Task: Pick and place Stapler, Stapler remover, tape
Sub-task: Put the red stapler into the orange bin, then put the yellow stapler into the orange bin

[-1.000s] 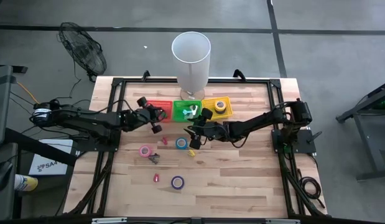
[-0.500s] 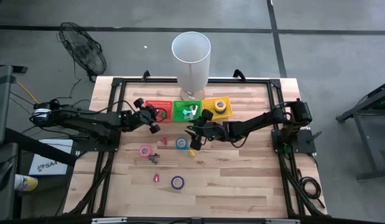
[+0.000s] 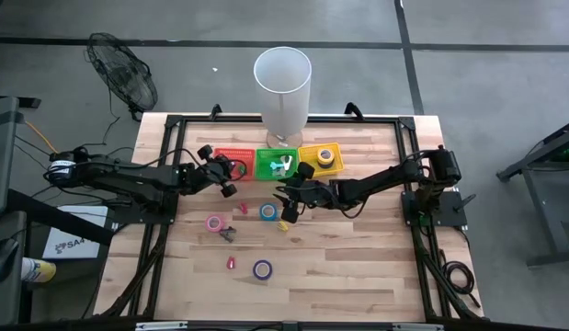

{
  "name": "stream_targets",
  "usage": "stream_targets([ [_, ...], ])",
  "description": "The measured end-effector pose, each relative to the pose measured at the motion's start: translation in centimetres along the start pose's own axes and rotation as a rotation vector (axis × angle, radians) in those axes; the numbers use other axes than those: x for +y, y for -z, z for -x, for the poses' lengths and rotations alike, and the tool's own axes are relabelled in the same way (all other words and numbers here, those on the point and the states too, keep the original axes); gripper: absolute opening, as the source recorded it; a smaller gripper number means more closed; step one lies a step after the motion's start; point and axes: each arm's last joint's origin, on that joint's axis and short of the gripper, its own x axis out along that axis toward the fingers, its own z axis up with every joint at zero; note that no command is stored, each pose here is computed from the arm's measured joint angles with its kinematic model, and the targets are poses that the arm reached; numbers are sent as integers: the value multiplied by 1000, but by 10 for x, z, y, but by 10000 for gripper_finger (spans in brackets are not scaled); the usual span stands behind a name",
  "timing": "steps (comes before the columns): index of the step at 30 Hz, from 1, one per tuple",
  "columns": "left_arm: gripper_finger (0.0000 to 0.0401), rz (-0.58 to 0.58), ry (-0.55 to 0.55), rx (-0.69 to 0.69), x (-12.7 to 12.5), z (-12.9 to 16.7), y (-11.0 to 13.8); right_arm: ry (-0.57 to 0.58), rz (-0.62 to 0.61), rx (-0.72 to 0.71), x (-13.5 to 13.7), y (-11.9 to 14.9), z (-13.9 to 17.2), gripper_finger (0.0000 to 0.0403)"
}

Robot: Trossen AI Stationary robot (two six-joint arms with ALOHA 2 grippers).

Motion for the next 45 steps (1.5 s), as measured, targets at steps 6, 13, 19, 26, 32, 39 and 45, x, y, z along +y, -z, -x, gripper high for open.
stream_targets([
  [6, 158, -6, 0, -1, 0, 0, 0, 0, 0, 1, 0, 0, 0, 220],
  [13, 202, -7, -7, -12, 0, 0, -1, -60, 21, 53, 1, 4, 1, 220],
  [19, 204, -85, 72, -50, -2, 0, -5, -187, 6, 101, 7, 2, 11, 220],
  [26, 205, -178, 247, -195, -7, 2, -17, -259, 45, 134, 30, 7, 23, 220],
  [32, 205, -206, 340, -248, -10, 4, -21, -183, 34, 155, 56, 18, 36, 220],
  [39, 205, -219, 380, -273, -11, 5, -22, -123, -16, 195, 81, 42, 52, 220],
  [45, 205, -217, 383, -277, -11, 5, -22, -85, -107, 209, 87, 67, 60, 220],
])
